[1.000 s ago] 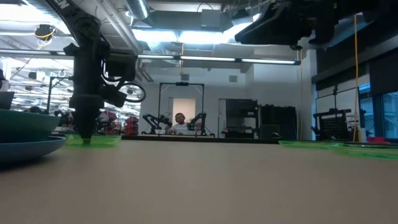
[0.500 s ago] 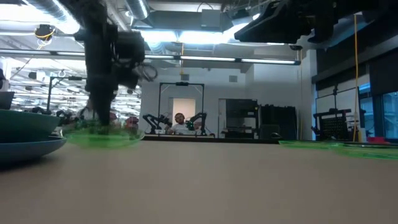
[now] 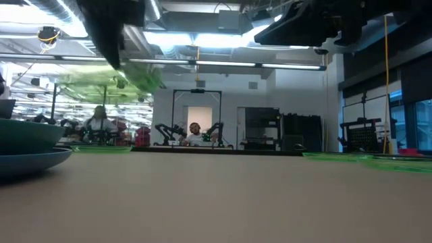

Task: Stack plastic plates
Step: Stack the green plate on top of the orange plate, then stack the green plate on top of the green plate

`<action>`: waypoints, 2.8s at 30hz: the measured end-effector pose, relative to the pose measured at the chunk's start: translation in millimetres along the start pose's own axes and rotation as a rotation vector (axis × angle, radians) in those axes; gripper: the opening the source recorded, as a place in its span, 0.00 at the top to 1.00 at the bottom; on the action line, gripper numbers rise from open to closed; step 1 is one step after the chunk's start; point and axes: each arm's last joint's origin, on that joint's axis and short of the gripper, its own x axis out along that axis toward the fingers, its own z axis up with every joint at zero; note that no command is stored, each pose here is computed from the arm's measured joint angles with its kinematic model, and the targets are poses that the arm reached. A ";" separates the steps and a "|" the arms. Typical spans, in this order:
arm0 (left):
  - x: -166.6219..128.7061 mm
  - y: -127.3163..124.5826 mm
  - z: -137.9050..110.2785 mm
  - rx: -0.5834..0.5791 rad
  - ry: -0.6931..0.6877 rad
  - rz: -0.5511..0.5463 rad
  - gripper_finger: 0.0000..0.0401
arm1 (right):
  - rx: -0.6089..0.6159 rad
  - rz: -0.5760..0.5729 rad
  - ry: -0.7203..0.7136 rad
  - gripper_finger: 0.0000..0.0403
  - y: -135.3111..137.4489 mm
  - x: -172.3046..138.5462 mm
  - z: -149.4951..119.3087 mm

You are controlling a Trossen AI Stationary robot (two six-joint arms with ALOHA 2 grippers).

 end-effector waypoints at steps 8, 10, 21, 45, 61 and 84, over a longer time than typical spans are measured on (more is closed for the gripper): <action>-26.7 -40.6 -25.6 0.037 -0.027 -0.205 1.00 | 0.023 0.001 0.003 0.61 0.1 0.0 -0.3; -29.7 -51.7 -31.8 0.051 -0.017 -0.237 1.00 | 0.024 0.001 0.002 0.61 0.1 0.0 -0.2; -16.2 -104.9 -79.9 0.012 0.093 -0.224 1.00 | 0.025 0.000 0.001 0.61 0.0 0.0 -0.1; 16.9 -95.4 -77.0 -0.066 -0.093 -0.088 0.71 | 0.034 -0.008 -0.020 0.61 -0.9 0.0 2.1; 37.5 19.1 -22.0 -0.267 -0.195 0.544 0.72 | 0.025 0.008 0.026 0.61 0.9 -0.1 -2.3; 150.9 110.9 -37.0 -0.216 0.177 0.545 0.72 | -0.027 -0.035 0.079 0.61 0.6 -0.2 -6.0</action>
